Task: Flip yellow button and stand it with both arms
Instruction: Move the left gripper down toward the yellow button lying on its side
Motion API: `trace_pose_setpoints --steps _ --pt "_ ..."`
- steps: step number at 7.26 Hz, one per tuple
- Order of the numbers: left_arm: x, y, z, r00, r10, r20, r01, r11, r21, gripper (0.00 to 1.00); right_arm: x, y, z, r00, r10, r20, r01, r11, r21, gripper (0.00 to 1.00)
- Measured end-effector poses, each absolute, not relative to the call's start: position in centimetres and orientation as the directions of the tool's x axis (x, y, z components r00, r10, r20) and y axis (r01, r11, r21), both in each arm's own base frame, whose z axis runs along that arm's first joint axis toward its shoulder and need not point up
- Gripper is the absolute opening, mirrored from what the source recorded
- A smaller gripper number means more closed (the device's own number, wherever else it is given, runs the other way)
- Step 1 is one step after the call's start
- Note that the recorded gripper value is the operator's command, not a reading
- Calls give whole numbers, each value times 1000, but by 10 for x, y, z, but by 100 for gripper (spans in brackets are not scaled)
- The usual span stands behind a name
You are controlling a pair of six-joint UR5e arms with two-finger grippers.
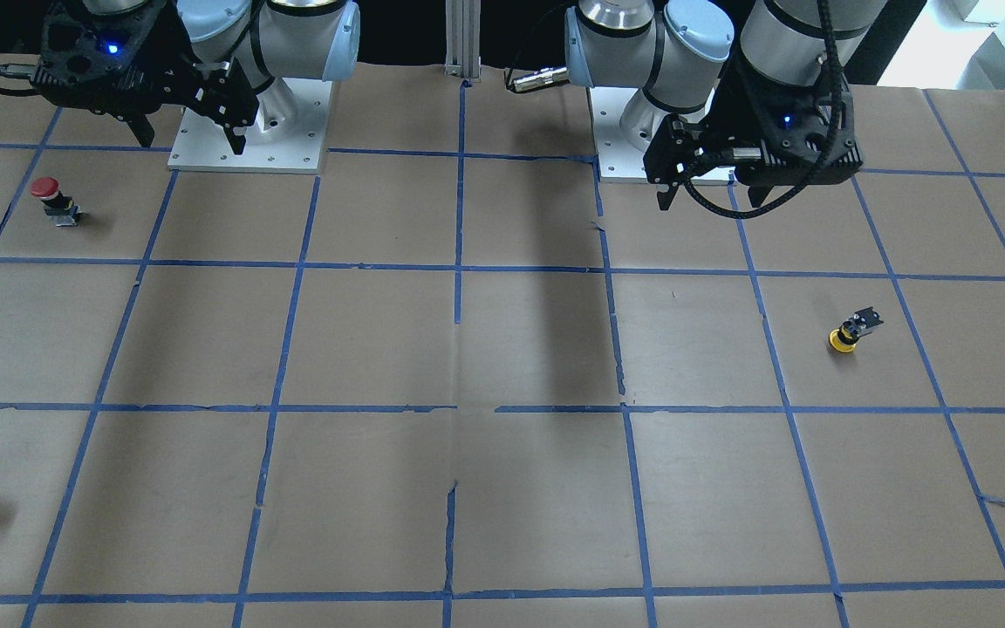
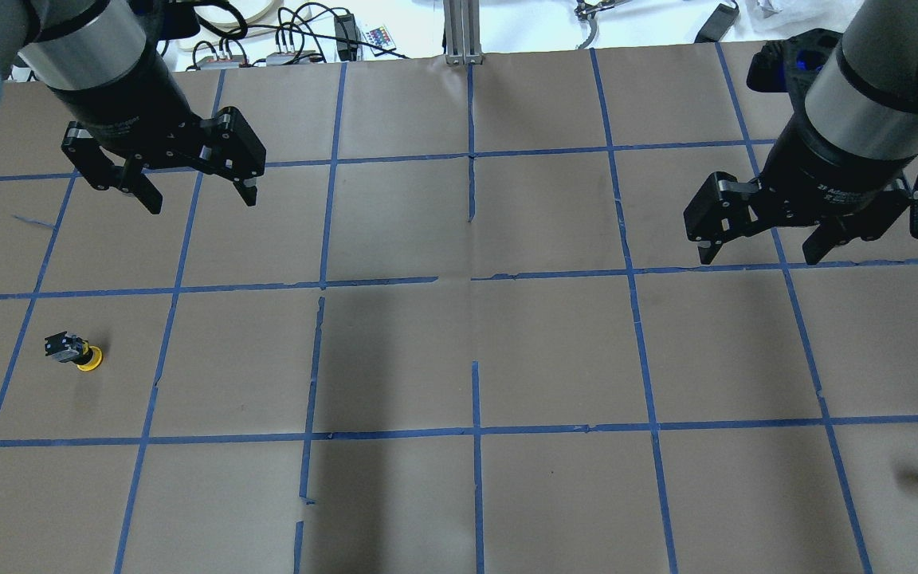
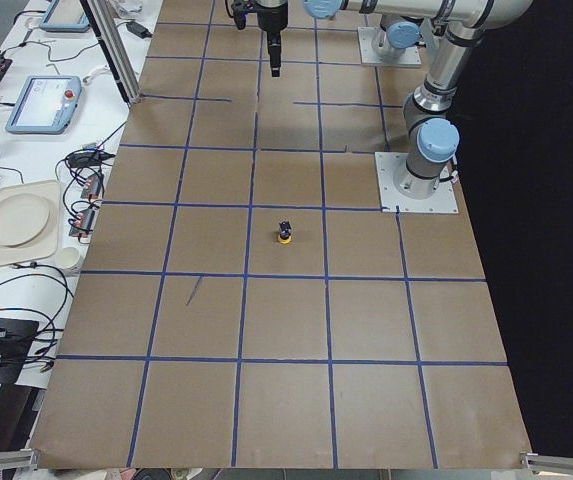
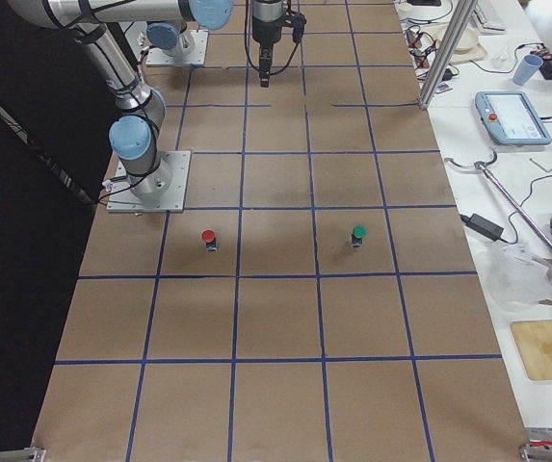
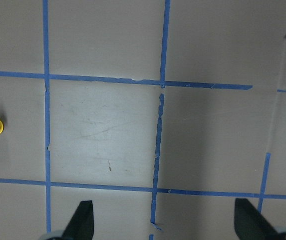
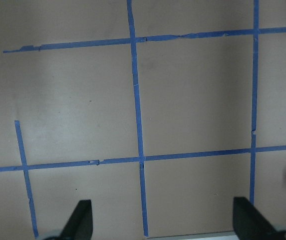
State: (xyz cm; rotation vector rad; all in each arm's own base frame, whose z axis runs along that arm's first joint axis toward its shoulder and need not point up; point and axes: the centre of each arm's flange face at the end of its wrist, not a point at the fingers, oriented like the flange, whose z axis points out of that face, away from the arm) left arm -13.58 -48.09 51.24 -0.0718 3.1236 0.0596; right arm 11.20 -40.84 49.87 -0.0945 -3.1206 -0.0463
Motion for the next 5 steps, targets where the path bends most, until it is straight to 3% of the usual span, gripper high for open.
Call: trace_pose_setpoints --steps 5 --pt "-79 -481 477 -996 -45 -75 -52 993 106 96 112 -408 498 -998 61 22 62 998 31 100"
